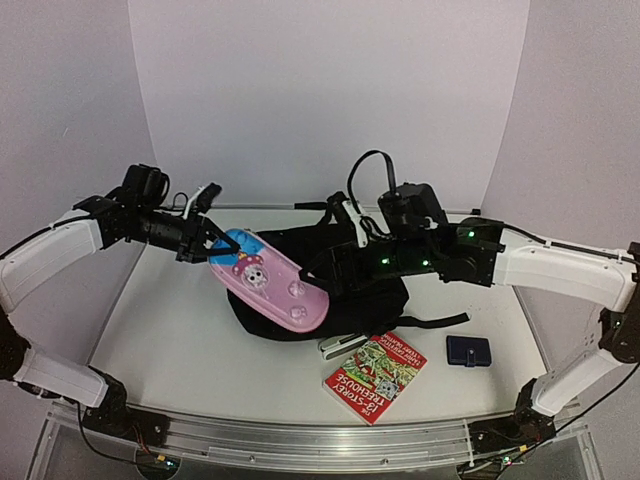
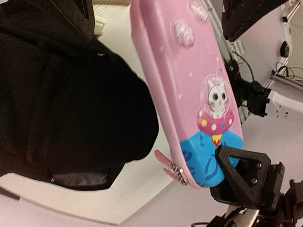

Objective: Pack the student bag
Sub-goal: Pick up the stationery from the center of the board.

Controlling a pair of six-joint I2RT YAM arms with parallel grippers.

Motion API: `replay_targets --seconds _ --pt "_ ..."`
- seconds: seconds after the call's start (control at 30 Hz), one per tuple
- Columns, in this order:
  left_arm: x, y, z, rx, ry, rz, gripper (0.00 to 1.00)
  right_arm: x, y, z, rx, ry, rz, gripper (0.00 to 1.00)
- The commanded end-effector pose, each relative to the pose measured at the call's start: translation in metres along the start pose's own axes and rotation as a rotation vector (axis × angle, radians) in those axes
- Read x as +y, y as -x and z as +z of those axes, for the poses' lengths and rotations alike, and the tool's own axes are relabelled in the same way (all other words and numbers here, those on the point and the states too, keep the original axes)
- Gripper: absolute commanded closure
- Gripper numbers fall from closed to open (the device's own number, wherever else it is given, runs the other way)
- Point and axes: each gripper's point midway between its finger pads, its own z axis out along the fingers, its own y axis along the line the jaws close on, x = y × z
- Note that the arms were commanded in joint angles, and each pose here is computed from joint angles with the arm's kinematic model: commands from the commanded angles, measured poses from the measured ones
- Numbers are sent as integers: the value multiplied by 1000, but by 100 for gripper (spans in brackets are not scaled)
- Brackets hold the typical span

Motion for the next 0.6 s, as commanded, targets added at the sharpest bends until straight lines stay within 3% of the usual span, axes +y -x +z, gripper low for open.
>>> replay_targets --seconds 0.0,0.13,0.3,0.4,0.57 --pt "21 53 -56 -236 103 -56 91 -14 41 2 -188 -307 -98 12" --pt "81 71 -111 -412 283 -190 95 -9 54 26 -237 -404 -148 12" --pt "105 81 -175 -659 394 -194 92 9 48 90 -192 -403 -234 12" --pt "118 81 -191 -719 471 -206 87 9 42 122 -183 -441 -249 12" --pt "125 82 -190 -715 454 -236 85 6 35 165 -164 -458 -281 14"
